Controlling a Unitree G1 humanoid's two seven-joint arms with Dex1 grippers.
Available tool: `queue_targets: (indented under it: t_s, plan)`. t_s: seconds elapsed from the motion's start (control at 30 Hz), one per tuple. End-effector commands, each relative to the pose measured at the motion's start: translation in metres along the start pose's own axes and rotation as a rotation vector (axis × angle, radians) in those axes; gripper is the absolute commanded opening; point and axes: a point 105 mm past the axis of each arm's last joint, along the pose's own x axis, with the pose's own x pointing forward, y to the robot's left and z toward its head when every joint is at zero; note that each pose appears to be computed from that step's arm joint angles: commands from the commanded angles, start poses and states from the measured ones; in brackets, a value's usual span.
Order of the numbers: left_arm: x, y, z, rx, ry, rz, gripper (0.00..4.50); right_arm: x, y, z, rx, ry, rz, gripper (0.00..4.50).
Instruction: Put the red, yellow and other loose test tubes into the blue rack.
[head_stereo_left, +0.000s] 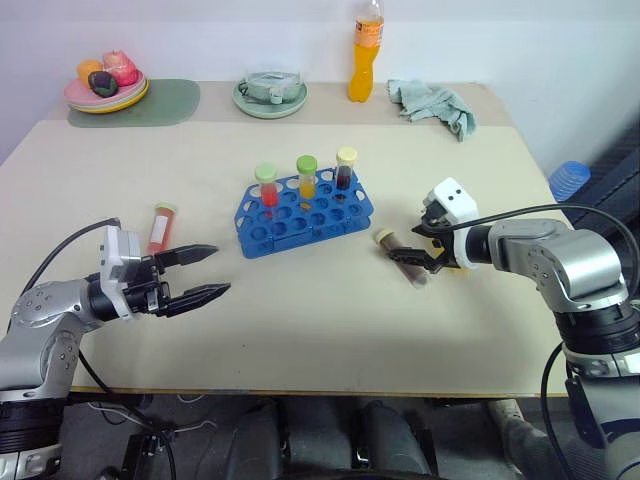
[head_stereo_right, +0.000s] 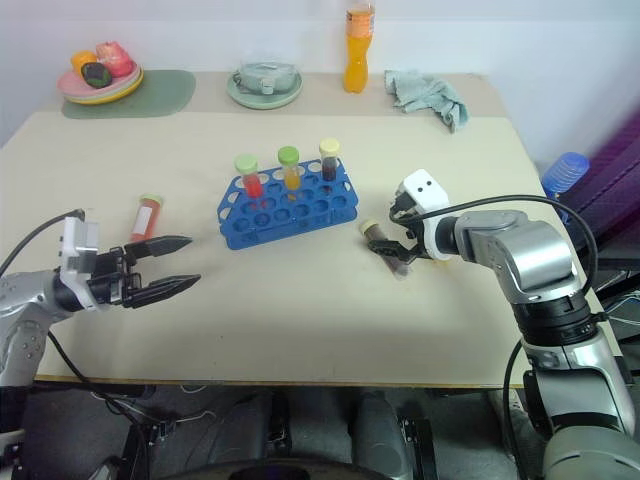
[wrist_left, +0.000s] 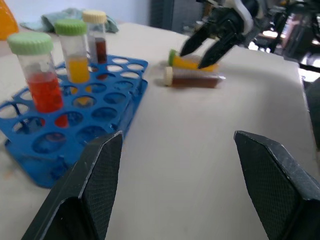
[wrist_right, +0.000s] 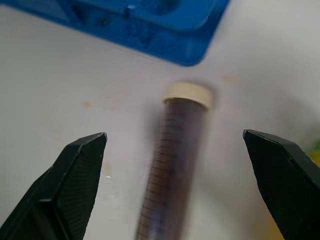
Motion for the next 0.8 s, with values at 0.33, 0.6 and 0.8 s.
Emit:
queue_targets:
  t_s: [0.33,0.6,0.8]
  plan:
    - [0.014,-0.019,0.002,-0.002,0.04,-0.126,3.62,0.027,-0.003,0.005,0.037,0.093,-0.023,4.5]
    - [0.019,-0.018,-0.003,-0.003,0.041,-0.114,3.66,0.038,-0.004,-0.002,-0.095,0.175,-0.046,0.84]
    - [0.029,-0.011,-0.002,0.008,0.022,-0.081,3.66,0.029,0.011,0.01,-0.244,0.089,0.004,0.78]
